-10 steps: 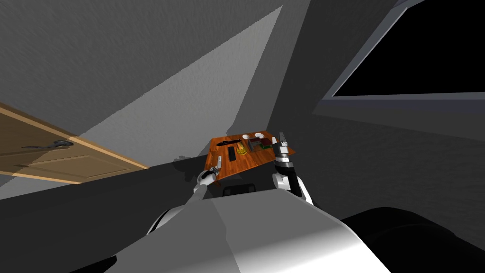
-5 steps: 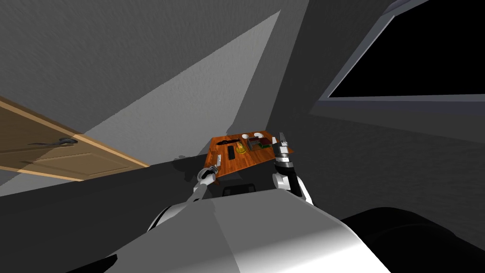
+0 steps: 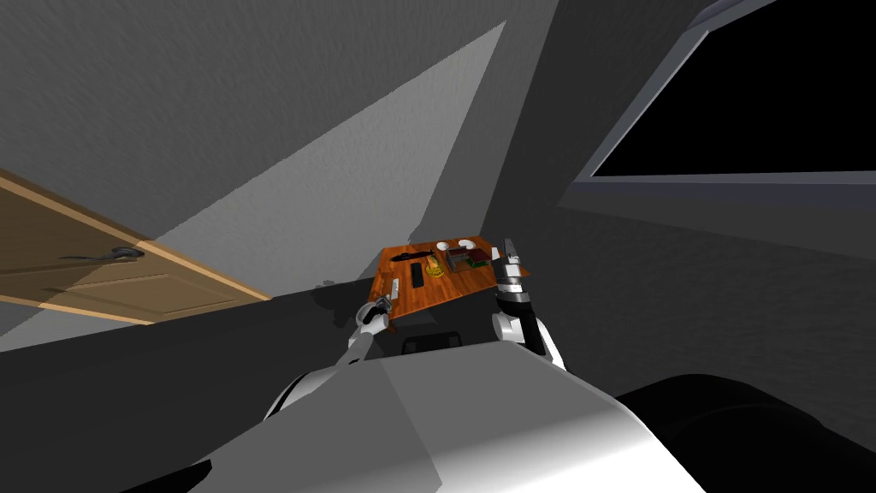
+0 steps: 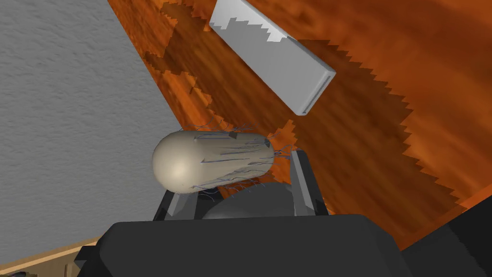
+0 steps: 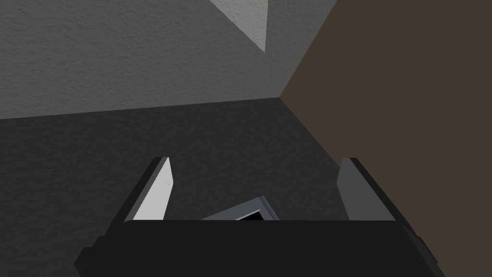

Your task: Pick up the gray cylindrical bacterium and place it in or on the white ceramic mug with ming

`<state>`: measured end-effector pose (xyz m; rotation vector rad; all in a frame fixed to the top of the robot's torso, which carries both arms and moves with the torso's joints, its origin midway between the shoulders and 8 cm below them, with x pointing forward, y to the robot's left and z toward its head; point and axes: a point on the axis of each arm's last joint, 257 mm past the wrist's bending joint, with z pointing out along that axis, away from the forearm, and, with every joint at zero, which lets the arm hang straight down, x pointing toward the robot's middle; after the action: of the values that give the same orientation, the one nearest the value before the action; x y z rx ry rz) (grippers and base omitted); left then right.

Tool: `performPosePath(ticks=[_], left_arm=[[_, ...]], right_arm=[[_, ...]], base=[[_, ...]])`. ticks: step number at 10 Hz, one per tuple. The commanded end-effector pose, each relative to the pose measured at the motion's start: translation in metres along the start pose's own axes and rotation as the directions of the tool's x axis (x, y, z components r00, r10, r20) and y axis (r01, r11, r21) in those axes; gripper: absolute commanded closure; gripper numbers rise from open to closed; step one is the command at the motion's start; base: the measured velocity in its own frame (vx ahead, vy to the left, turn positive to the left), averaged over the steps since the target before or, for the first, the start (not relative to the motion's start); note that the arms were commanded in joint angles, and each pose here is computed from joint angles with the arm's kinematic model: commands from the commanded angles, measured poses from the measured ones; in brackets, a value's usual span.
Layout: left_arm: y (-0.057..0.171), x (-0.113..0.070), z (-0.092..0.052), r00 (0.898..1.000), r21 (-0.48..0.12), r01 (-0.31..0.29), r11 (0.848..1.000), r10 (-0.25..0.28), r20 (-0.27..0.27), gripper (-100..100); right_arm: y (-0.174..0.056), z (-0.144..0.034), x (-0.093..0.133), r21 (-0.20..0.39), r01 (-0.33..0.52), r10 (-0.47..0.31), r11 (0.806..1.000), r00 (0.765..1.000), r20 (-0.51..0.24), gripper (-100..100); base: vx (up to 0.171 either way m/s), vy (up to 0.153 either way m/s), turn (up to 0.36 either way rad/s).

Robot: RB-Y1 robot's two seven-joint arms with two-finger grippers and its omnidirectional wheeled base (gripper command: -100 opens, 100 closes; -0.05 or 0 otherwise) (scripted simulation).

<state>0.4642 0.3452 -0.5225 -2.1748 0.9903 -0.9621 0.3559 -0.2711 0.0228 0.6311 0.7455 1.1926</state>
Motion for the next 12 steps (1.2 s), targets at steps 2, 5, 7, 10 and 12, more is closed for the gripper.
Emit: performPosePath(ticks=[2,5,7,10,12], left_arm=[[-0.018,0.000,-0.002,0.996,0.065,-0.087,0.994,0.088,-0.014,100],[-0.027,0.000,-0.003,0.991,0.103,-0.127,0.987,0.129,-0.019,100],[-0.037,-0.004,-0.007,0.976,0.155,-0.212,0.965,0.217,-0.016,100],[-0.044,-0.006,-0.010,0.965,0.188,-0.256,0.948,0.263,-0.013,100],[-0.049,-0.013,-0.017,0.934,0.229,-0.347,0.909,0.356,0.003,100]], right_arm=[[0.000,0.000,0.000,0.000,0.000,0.000,1.000,1.000,0.000,0],[0.000,0.000,0.000,0.000,0.000,0.000,1.000,1.000,0.000,0],[0.000,0.000,0.000,0.000,0.000,0.000,1.000,1.000,0.000,0],[0.000,0.000,0.000,0.000,0.000,0.000,1.000,1.000,0.000,0],[0.000,0.000,0.000,0.000,0.000,0.000,1.000,1.000,0.000,0]], base=[[-0.024,-0.024,0.012],[-0.017,-0.014,0.011],[-0.024,-0.005,0.025],[-0.020,-0.002,0.017],[-0.015,0.002,0.029]])
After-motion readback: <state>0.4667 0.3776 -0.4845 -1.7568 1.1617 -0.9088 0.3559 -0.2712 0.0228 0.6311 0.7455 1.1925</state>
